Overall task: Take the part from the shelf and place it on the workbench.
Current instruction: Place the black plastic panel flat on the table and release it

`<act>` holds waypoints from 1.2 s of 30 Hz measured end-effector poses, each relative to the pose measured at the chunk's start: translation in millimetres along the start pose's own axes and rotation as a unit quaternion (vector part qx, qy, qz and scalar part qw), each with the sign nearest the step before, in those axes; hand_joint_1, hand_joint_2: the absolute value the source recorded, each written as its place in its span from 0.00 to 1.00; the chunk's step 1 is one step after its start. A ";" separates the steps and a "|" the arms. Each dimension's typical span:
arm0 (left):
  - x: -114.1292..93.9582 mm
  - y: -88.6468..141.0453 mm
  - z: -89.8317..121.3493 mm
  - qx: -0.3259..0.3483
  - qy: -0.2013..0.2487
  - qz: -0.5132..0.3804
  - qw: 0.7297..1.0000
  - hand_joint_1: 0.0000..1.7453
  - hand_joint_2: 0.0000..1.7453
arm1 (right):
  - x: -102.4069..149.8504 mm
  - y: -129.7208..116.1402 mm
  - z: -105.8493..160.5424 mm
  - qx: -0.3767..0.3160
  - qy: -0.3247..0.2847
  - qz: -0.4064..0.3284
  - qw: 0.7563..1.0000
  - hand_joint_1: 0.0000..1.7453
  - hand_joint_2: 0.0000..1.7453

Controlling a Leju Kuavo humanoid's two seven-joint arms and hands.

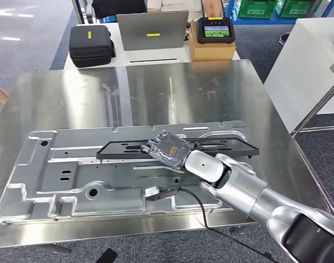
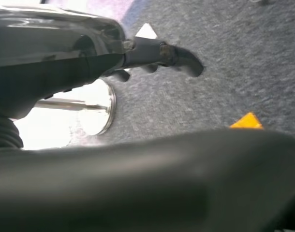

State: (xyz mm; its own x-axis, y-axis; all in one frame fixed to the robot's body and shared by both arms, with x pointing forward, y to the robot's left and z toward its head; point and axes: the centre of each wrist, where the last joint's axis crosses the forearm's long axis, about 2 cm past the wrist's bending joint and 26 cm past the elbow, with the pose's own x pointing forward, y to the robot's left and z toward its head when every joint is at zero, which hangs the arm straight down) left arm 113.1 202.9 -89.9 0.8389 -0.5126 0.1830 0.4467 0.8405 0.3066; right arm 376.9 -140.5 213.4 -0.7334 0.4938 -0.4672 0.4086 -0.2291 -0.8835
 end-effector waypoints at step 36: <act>-0.9 -0.2 0.0 0.000 0.005 0.013 1.000 0.00 1.00 | -1.7 2.6 0.5 0.007 0.004 -0.006 1.000 1.00 1.00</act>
State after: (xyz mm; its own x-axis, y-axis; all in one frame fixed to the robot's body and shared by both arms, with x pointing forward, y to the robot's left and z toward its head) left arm 112.2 203.2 -90.2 0.8531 -0.4891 0.1817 0.4249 0.8534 0.3019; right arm 379.0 -142.3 211.8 -0.7347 0.5026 -0.4558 0.3919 -0.2340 -0.8898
